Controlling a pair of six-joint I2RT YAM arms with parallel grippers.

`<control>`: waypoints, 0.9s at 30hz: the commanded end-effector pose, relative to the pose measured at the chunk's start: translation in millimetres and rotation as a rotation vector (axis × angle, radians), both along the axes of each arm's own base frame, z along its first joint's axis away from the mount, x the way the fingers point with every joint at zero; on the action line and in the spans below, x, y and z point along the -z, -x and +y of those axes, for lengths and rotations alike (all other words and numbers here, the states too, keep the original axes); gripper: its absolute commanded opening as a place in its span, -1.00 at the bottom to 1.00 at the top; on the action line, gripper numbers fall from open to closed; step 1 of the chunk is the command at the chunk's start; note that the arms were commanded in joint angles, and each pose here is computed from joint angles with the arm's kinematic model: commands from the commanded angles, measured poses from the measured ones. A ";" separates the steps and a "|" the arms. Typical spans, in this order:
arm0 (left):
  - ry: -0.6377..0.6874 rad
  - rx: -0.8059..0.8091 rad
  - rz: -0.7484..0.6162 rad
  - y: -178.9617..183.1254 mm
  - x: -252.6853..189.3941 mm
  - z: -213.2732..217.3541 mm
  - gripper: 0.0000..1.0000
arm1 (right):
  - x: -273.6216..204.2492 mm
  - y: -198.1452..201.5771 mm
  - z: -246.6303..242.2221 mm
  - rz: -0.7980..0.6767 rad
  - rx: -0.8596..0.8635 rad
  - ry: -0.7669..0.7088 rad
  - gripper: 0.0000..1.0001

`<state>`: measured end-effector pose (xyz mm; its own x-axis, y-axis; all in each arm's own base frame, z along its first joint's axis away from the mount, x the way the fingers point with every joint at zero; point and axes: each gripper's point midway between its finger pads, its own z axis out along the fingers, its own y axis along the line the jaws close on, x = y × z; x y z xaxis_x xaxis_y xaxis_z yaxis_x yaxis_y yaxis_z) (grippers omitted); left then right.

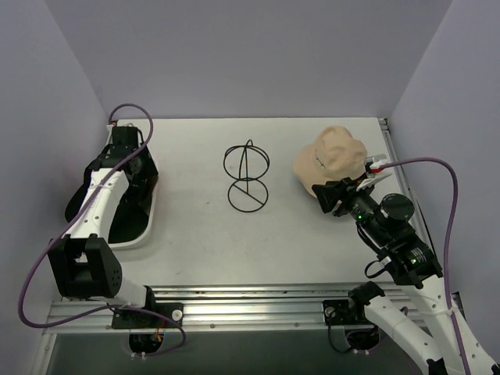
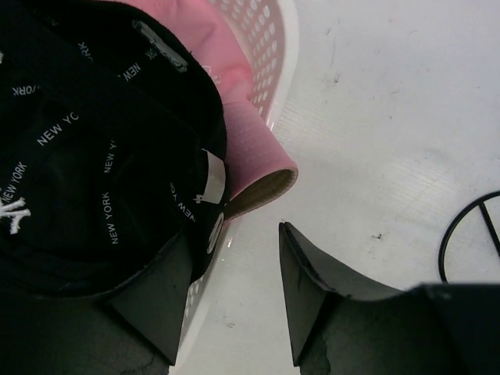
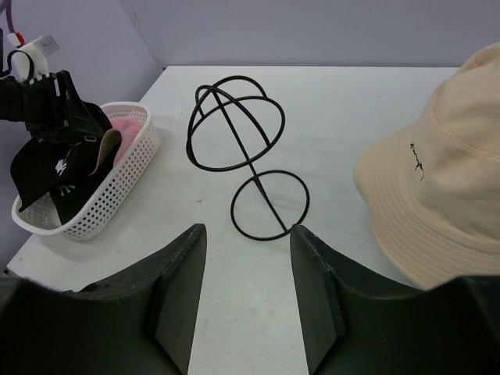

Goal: Stack the hats

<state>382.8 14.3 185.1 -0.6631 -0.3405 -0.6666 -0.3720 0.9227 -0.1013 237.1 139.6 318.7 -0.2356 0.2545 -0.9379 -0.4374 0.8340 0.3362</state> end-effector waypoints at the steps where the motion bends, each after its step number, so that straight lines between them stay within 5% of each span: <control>1: 0.021 -0.027 -0.030 -9.5 2.5 7.4 0.10 | -14.5 3.3 1.8 -0.058 -0.016 -0.012 -0.14; 7: 0.010 -0.058 -0.026 -8.6 1.2 19.7 -0.19 | -12.3 -2.3 0.1 -0.044 0.007 -0.005 -0.15; 14: -0.042 -0.018 -0.020 -3.9 -12.9 25.0 -0.95 | -13.8 -2.0 -3.1 -0.053 0.021 -0.004 -0.14; 27: -0.034 0.087 -0.332 38.9 -164.5 7.7 -0.95 | -42.2 11.3 1.1 -0.115 -0.034 -0.030 0.01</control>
<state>360.1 32.4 296.4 -0.5197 -0.2868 -0.8048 -0.3242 0.9377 -0.1248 233.7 136.6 326.0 -0.2180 0.2552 -0.9420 -0.4385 0.8366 0.3282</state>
